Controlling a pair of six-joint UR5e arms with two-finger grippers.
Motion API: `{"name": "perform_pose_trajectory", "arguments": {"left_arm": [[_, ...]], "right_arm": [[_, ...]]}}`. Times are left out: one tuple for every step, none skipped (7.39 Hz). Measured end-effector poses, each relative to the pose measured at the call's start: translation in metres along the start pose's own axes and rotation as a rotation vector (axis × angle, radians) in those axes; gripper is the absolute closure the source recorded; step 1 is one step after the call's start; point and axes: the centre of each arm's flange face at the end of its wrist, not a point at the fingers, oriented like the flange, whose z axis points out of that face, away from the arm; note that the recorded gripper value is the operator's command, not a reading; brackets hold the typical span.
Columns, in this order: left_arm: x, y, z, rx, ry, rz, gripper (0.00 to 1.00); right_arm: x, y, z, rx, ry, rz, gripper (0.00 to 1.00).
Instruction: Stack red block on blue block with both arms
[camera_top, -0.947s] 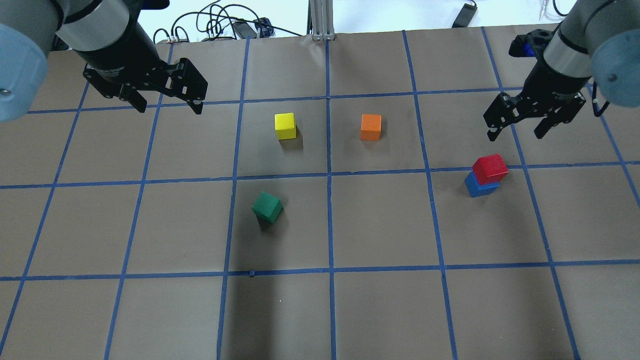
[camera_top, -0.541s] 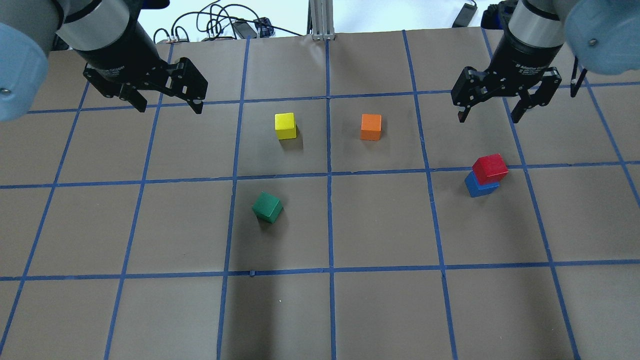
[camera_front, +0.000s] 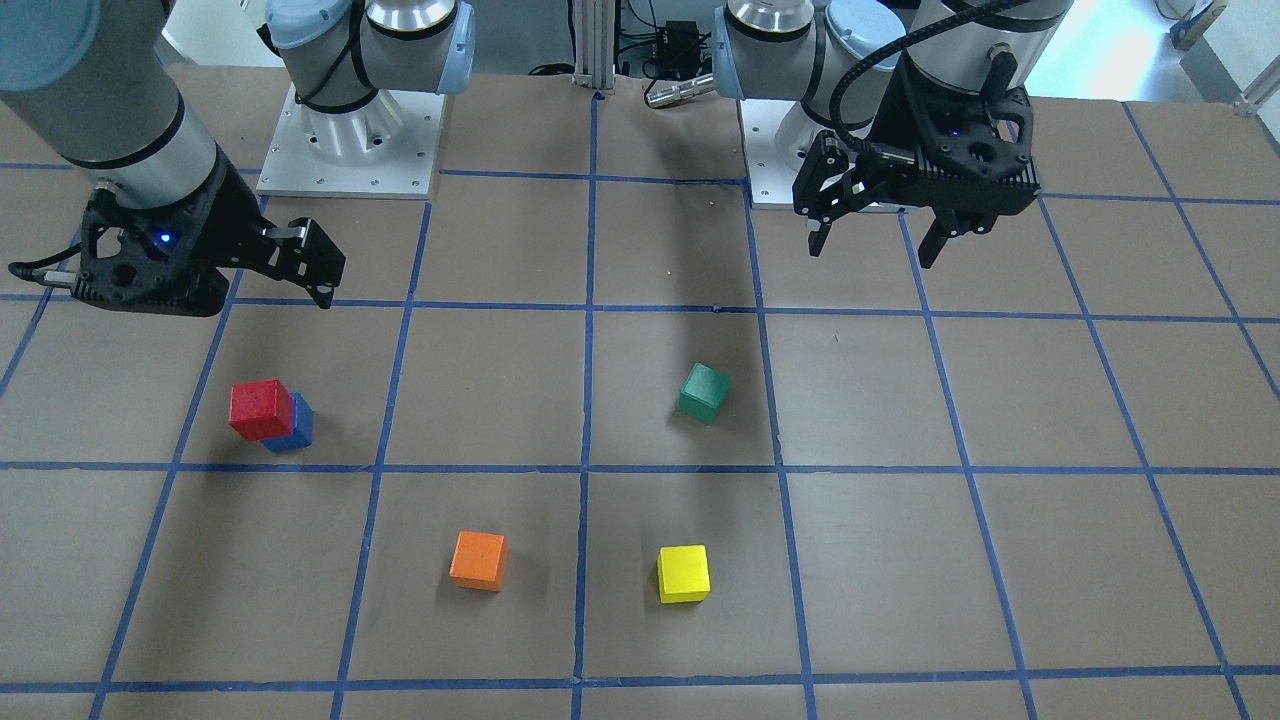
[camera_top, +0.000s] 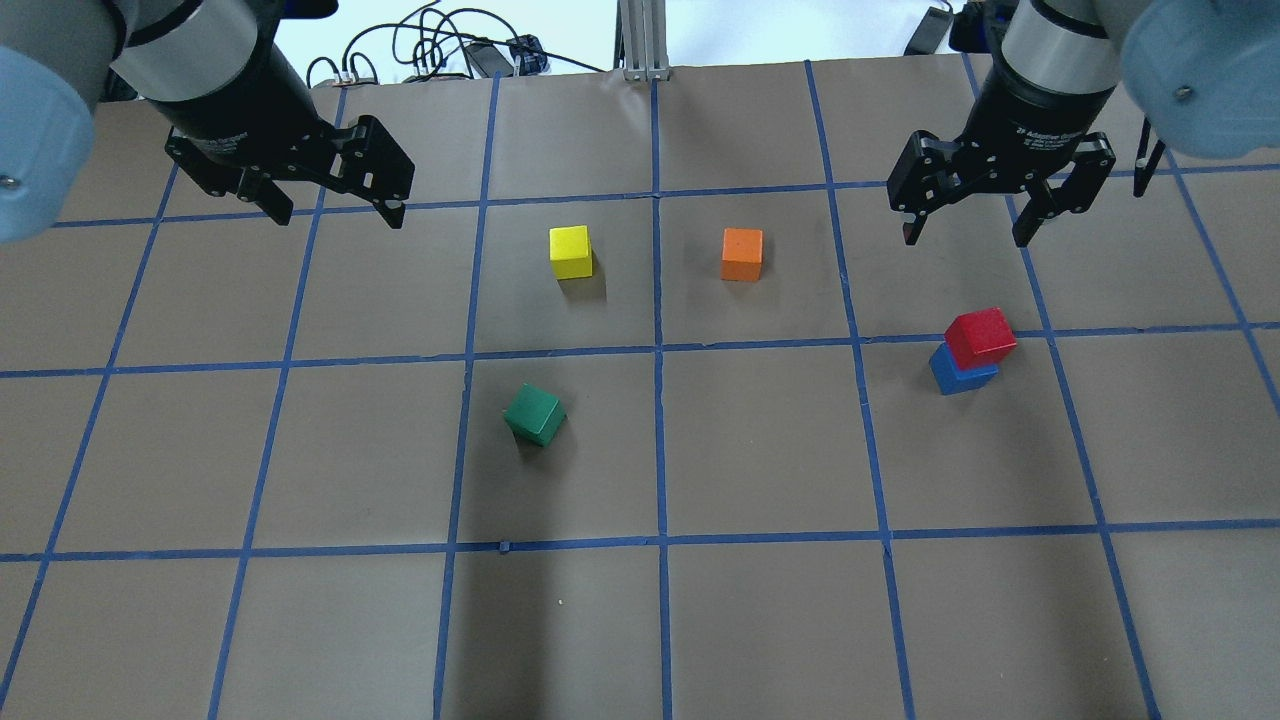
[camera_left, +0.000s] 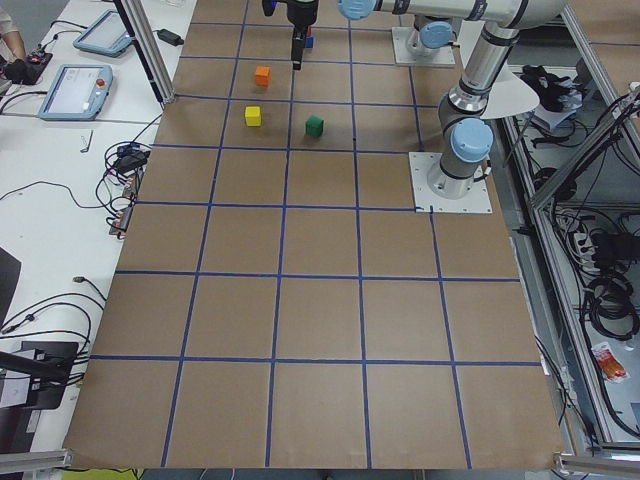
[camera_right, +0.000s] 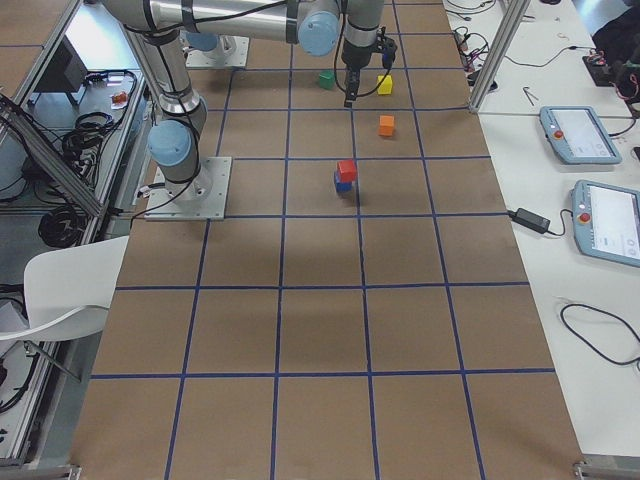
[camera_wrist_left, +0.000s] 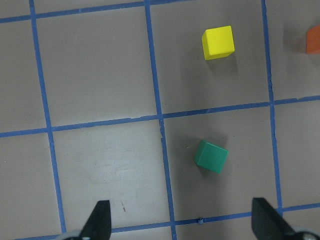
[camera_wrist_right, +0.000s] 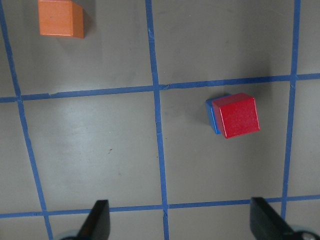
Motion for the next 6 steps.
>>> {"name": "perform_pose_trajectory", "arguments": {"left_arm": [[0.0, 0.0, 0.0, 0.0, 0.0, -0.001, 0.0], [0.0, 0.0, 0.0, 0.0, 0.0, -0.001, 0.0], [0.0, 0.0, 0.0, 0.0, 0.0, -0.001, 0.0], [0.0, 0.0, 0.0, 0.001, 0.0, -0.001, 0.0], [0.0, 0.0, 0.0, 0.001, 0.0, -0.001, 0.0], [0.0, 0.0, 0.0, 0.0, -0.001, 0.001, 0.0]], "right_arm": [[-0.002, 0.003, -0.003, 0.005, 0.004, 0.0, 0.0], [-0.007, 0.005, -0.003, 0.006, 0.007, -0.008, 0.0], [-0.013, 0.007, -0.003, 0.005, 0.009, -0.019, 0.0], [-0.017, 0.01, -0.003, 0.005, 0.01, -0.026, 0.0], [-0.02, 0.012, -0.004, 0.005, 0.01, -0.033, 0.0], [-0.021, 0.013, -0.005, 0.006, 0.01, -0.036, 0.0]]}}
